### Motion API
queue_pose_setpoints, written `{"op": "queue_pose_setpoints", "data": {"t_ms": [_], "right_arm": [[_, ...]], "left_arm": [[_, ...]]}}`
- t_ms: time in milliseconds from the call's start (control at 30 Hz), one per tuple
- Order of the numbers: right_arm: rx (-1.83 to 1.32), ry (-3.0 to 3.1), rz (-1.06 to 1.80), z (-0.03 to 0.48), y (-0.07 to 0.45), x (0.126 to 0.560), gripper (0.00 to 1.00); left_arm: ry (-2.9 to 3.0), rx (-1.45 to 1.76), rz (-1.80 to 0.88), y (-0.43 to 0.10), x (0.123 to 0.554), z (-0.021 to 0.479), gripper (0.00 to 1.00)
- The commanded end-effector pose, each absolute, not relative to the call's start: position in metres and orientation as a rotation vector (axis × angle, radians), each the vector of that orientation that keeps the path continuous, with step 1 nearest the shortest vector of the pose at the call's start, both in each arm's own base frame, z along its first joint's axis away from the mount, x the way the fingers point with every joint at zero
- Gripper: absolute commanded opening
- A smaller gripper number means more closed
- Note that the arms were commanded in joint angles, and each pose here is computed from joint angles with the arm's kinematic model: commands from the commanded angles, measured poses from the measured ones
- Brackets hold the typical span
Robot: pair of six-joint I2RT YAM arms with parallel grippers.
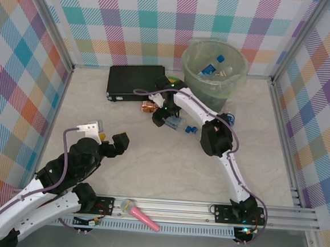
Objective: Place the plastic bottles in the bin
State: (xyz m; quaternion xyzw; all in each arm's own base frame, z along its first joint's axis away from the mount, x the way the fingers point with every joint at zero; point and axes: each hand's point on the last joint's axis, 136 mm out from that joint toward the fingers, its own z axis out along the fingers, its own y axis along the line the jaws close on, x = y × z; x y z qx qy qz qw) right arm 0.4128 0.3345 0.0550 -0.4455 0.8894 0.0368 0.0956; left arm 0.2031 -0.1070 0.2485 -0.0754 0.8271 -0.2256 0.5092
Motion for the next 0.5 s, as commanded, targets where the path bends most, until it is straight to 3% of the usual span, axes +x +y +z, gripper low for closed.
{"op": "queue_pose_setpoints", "data": {"t_ms": [0,167,267,467], "right_arm": [[-1.39,2.631,0.069,0.049,0.334,0.409,0.89],[-1.422,2.599,0.03,0.045,0.341,0.41,0.84],[-1.459,2.569,0.009,0.045,0.346,0.409,0.76],[-1.544,2.565,-0.059,0.027,0.342,0.403,0.74]], "left_arm": [[1.988,-0.192,-0.541,-0.103,0.2,0.251,1.0],[1.996,-0.2,-0.545,-0.102,0.199,0.25,1.0],[2.001,-0.209,-0.546,-0.101,0.198,0.247,1.0],[2.006,-0.216,-0.546,-0.097,0.194,0.246,1.0]]}}
